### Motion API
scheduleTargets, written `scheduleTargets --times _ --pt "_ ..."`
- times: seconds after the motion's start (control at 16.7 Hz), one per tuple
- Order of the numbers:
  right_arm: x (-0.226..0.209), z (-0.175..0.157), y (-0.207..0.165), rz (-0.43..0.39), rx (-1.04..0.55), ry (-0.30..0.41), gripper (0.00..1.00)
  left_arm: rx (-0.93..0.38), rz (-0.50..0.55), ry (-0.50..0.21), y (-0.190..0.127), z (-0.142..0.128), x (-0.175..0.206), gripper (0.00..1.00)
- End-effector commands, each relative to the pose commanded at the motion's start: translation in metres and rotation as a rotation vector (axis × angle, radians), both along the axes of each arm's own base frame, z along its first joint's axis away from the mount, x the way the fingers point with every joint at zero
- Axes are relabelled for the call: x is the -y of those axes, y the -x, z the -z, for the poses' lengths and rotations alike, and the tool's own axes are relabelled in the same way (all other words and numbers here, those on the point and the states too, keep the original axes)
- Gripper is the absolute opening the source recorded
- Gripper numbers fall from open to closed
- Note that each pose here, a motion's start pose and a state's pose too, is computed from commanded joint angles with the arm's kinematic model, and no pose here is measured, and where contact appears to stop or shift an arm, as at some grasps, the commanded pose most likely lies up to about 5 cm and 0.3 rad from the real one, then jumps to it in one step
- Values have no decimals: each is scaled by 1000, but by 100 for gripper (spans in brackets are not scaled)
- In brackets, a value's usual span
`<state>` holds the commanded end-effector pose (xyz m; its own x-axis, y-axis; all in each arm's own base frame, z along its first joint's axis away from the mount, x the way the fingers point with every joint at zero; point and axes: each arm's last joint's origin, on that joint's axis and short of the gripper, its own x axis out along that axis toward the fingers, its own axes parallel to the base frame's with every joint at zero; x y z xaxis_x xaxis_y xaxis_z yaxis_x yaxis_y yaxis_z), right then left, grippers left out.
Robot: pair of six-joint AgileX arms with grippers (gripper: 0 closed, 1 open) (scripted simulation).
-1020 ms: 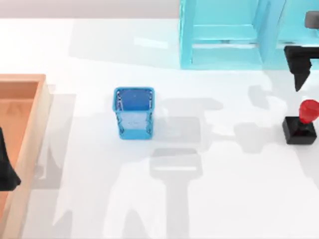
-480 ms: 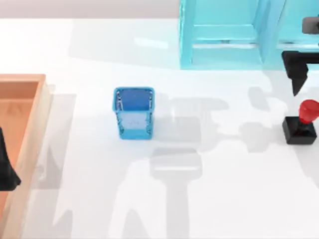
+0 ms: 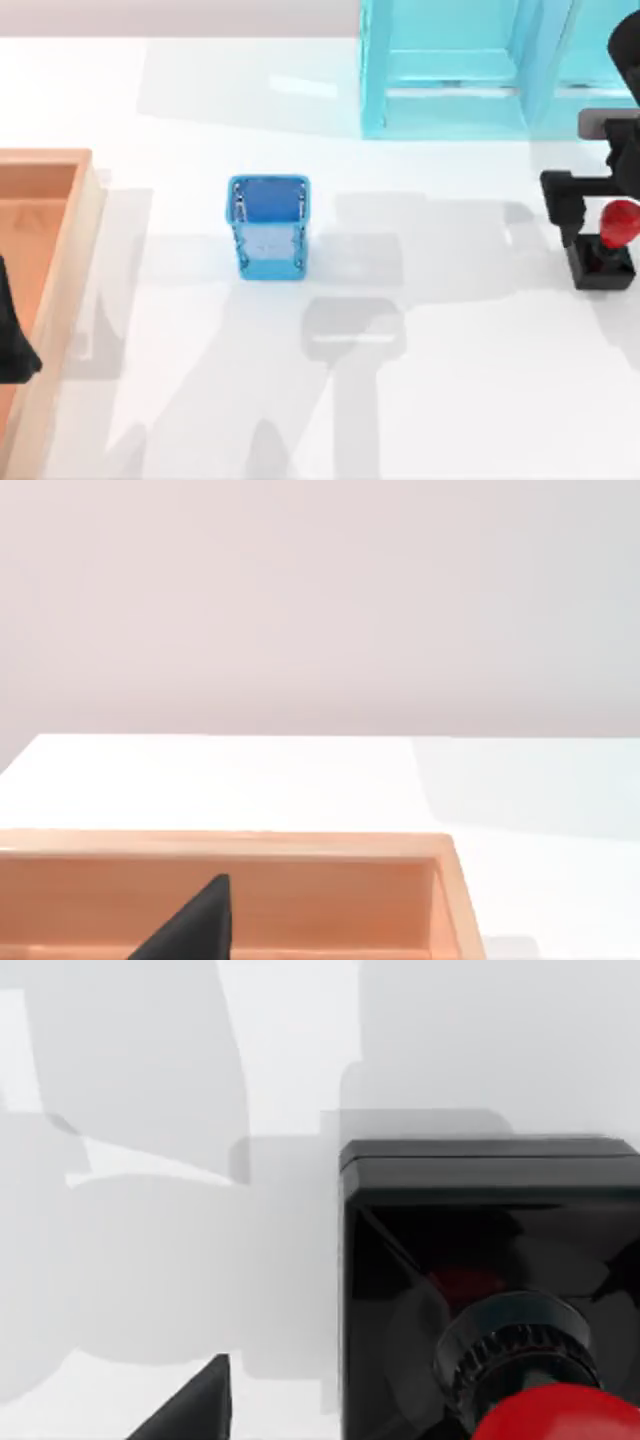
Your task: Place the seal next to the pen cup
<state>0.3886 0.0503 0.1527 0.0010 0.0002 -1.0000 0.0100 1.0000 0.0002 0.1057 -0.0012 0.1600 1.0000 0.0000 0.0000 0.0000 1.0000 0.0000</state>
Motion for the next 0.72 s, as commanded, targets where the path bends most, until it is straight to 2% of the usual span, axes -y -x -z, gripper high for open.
scheduleTargets --times 0.24,0.72 --pt "0 3 0 0 -1 0 100 0 0 0 0 0 0 100" --pt "0 3 0 0 -1 0 40 0 0 0 0 0 0 100"
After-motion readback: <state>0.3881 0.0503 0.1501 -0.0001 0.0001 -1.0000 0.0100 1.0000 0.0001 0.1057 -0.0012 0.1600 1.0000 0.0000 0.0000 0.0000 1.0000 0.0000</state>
